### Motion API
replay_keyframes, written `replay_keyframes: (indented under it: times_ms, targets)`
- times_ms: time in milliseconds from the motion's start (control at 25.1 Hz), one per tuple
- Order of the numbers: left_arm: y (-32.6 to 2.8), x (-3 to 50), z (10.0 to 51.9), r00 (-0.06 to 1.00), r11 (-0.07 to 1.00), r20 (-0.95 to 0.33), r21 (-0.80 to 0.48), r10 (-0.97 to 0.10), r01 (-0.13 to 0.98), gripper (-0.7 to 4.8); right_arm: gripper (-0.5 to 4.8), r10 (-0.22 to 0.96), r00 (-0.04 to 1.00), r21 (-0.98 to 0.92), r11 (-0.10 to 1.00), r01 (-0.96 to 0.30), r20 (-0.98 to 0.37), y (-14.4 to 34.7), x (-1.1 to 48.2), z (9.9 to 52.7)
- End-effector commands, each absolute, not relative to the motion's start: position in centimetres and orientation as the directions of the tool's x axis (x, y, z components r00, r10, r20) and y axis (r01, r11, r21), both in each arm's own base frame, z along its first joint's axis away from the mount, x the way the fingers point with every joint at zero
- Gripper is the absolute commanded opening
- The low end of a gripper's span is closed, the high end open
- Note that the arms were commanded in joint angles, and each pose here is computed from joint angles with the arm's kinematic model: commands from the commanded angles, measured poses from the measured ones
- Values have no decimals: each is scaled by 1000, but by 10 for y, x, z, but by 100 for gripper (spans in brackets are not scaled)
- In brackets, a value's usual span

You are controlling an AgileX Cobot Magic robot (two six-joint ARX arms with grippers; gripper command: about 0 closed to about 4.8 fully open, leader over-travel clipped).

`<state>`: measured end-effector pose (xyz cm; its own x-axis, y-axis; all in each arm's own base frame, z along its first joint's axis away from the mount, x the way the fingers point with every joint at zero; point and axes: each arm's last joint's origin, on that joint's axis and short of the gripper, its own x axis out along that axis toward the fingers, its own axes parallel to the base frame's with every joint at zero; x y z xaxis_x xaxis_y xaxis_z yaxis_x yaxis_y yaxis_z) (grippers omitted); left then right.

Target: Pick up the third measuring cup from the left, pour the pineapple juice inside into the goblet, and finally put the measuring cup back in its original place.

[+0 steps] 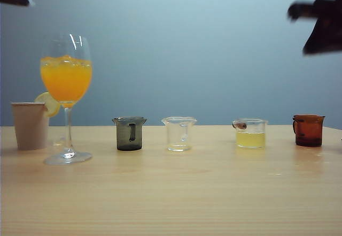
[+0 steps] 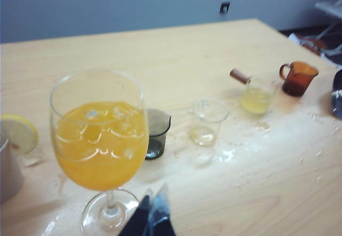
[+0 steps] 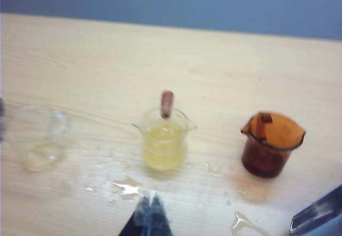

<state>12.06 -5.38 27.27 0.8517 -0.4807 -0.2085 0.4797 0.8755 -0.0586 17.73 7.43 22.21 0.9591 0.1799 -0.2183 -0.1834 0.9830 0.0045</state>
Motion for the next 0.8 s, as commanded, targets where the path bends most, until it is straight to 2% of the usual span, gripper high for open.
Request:
replay_keyframes:
  times_ms: [40, 240, 399, 798]
  targets:
    - [-58, 123, 276, 847, 864, -187, -27, -498, 502, -5, -9, 173, 971, 59, 984, -166, -162, 81, 192, 219]
    - [-68, 126, 277, 838, 854, -179, -19, -515, 521, -5, -9, 173, 974, 66, 984, -165, -143, 90, 213, 200]
    - [-75, 133, 270, 821, 845, -225, -22, -525, 534, -5, -8, 146, 968, 43, 989, -140, -206, 98, 233, 163]
    - [-78, 139, 276, 834, 845, -155, -16, -530, 534, -5, -8, 106, 971, 28, 994, -102, -215, 110, 261, 117]
